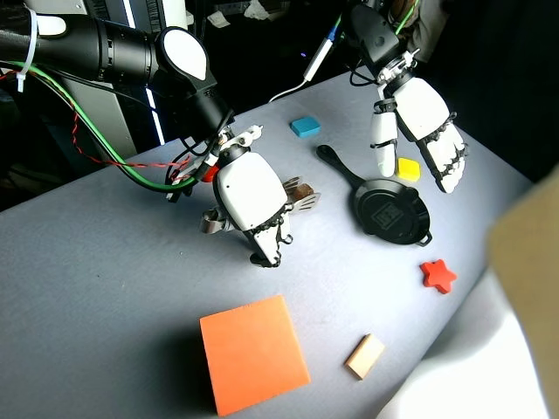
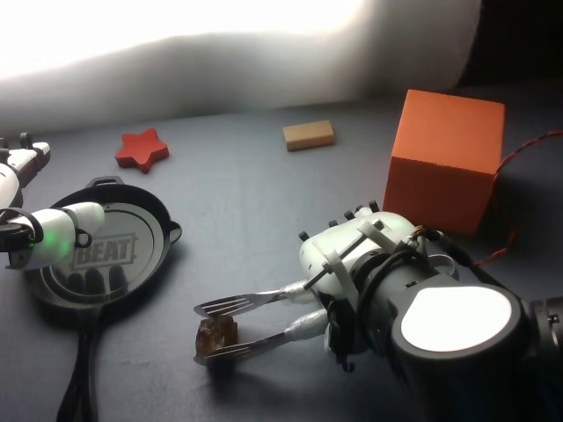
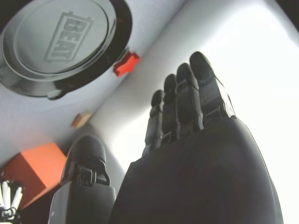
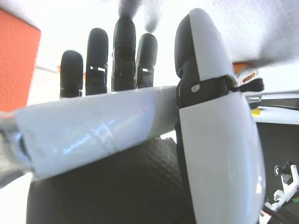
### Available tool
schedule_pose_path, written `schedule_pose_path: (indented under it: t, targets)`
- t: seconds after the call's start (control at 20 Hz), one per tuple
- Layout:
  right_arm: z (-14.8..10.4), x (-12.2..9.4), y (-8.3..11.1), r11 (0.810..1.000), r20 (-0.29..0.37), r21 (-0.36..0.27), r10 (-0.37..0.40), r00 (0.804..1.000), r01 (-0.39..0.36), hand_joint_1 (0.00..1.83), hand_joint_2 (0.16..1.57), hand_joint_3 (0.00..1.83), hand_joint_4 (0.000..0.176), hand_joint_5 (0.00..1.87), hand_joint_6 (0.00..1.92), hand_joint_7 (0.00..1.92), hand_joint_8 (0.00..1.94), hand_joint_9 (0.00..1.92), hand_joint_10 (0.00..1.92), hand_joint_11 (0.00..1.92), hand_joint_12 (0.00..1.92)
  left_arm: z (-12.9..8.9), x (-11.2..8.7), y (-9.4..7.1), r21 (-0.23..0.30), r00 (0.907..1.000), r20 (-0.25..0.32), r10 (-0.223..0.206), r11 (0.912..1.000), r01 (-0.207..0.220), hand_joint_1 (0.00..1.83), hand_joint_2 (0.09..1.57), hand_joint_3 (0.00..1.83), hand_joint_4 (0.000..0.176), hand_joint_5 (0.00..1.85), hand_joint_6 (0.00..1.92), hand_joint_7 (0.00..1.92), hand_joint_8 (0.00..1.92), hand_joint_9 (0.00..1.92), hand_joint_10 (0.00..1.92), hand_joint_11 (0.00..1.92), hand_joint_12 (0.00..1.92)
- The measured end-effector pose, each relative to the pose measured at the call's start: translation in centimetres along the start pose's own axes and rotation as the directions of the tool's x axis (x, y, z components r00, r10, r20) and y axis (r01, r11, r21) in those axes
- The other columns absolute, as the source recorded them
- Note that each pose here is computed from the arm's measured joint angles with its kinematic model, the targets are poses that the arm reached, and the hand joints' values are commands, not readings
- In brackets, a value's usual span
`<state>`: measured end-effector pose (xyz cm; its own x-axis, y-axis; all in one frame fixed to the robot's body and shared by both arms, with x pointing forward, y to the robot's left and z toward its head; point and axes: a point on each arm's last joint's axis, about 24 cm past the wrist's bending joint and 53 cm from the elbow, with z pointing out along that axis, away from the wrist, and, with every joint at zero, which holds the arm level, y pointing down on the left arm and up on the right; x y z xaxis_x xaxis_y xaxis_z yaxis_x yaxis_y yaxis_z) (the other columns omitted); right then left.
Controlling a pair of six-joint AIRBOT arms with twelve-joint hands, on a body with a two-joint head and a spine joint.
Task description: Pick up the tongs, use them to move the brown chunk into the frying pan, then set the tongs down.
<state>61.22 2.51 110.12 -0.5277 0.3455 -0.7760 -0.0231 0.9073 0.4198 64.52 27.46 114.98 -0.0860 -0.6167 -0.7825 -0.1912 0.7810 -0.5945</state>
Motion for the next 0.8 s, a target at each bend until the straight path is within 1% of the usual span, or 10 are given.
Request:
schedule_pose_path:
  t: [0.05, 0.1, 0.2, 0.3, 0.35, 0.4, 0.45, 0.5, 0.6, 0.8]
  targets:
    - [0.08, -0.02, 0.09, 1.0, 0.002, -0.001, -0.001, 1.0, 0.001, 1.13, 1.16, 0.0, 0.0, 0.71, 0.47, 0.91, 0.05, 0.51, 0.78, 0.1, 1.65, 0.0, 0.0, 0.0, 0.0, 1.0, 0.0, 0.0, 1.0, 0.0, 0.0, 1.29, 0.0, 0.044, 0.07, 0.0, 0.14, 0.0, 0.13, 0.0, 0.0, 0.42]
    - [0.1, -0.06, 0.12, 1.0, 0.003, -0.002, 0.0, 1.0, 0.0, 1.12, 1.18, 0.0, 0.0, 0.72, 0.46, 0.91, 0.05, 0.51, 0.78, 0.11, 1.65, 0.0, -0.02, 0.0, 0.0, 1.0, 0.0, 0.0, 1.0, 0.0, 0.0, 1.3, 0.0, 0.04, 0.06, 0.0, 0.13, 0.0, 0.12, 0.0, 0.0, 0.4]
    - [0.09, -0.07, 0.23, 1.0, 0.004, -0.006, -0.002, 1.0, 0.002, 1.12, 1.17, 0.0, 0.0, 0.75, 0.44, 0.92, 0.05, 0.53, 0.77, 0.14, 1.62, -0.03, -0.22, 0.08, -0.002, 1.0, 0.004, 0.001, 1.0, -0.001, 0.01, 1.29, 0.0, 0.042, 0.07, 0.0, 0.14, 0.0, 0.13, 0.0, 0.0, 0.46]
    - [0.09, -0.09, 0.25, 1.0, 0.005, -0.007, -0.002, 1.0, 0.002, 1.1, 1.19, 0.0, 0.0, 0.82, 0.4, 0.95, 0.05, 0.58, 0.74, 0.2, 1.6, -0.05, -0.2, 0.07, -0.001, 1.0, 0.003, 0.001, 1.0, -0.001, 0.01, 1.29, 0.0, 0.041, 0.08, 0.0, 0.15, 0.0, 0.15, 0.01, 0.0, 0.48]
    - [0.11, -0.13, 0.26, 1.0, 0.007, -0.007, -0.003, 1.0, 0.003, 1.11, 1.2, 0.0, 0.0, 0.82, 1.05, 0.98, 0.06, 0.6, 0.76, 0.22, 1.61, -0.05, -0.17, 0.06, -0.001, 1.0, 0.002, 0.001, 1.0, -0.001, 0.01, 1.29, 0.0, 0.04, 0.09, 0.01, 0.16, 0.01, 0.16, 0.01, 0.0, 0.48]
    - [0.12, -0.12, 0.26, 1.0, 0.006, -0.007, -0.003, 1.0, 0.003, 1.1, 1.21, 0.0, 0.0, 0.79, 1.22, 1.01, 0.08, 0.62, 0.78, 0.25, 1.61, -0.05, -0.18, 0.05, 0.0, 1.0, 0.002, 0.001, 1.0, -0.001, 0.0, 1.29, 0.0, 0.038, 0.09, 0.01, 0.16, 0.0, 0.16, 0.01, 0.0, 0.48]
    - [0.12, -0.07, 0.24, 1.0, 0.004, -0.006, -0.002, 1.0, 0.002, 1.1, 1.21, 0.0, 0.0, 0.79, 1.26, 1.04, 0.09, 0.64, 0.79, 0.29, 1.6, -0.05, -0.19, 0.06, -0.001, 1.0, 0.003, 0.0, 1.0, 0.0, 0.0, 1.29, 0.0, 0.039, 0.1, 0.01, 0.16, 0.0, 0.16, 0.01, 0.0, 0.5]
    - [0.12, -0.07, 0.23, 1.0, 0.004, -0.006, -0.002, 1.0, 0.002, 1.1, 1.21, 0.0, 0.0, 0.79, 1.26, 1.07, 0.1, 0.69, 0.79, 0.35, 1.58, -0.05, -0.17, 0.06, -0.001, 1.0, 0.002, -0.001, 1.0, 0.001, 0.02, 1.29, 0.0, 0.034, 0.11, 0.01, 0.17, 0.0, 0.17, 0.01, 0.0, 0.52]
    - [0.12, 0.02, 0.18, 1.0, 0.0, -0.004, 0.0, 1.0, 0.0, 1.11, 1.2, 0.0, 0.0, 0.83, 1.22, 1.13, 0.11, 0.78, 0.75, 0.42, 1.56, -0.05, -0.19, 0.06, -0.001, 1.0, 0.003, -0.002, 1.0, 0.002, 0.03, 1.29, 0.0, 0.04, 0.12, 0.01, 0.18, 0.0, 0.17, 0.0, 0.0, 0.53]
    - [0.13, 0.08, 0.08, 1.0, -0.005, -0.002, 0.002, 1.0, -0.002, 1.13, 1.17, 0.0, 0.0, 0.88, 1.15, 1.17, 0.08, 0.88, 0.62, 0.42, 1.53, -0.05, -0.18, 0.05, -0.001, 1.0, 0.002, -0.002, 1.0, 0.002, 0.0, 1.29, 0.0, 0.038, 0.1, 0.0, 0.18, 0.0, 0.17, 0.01, 0.0, 0.52]
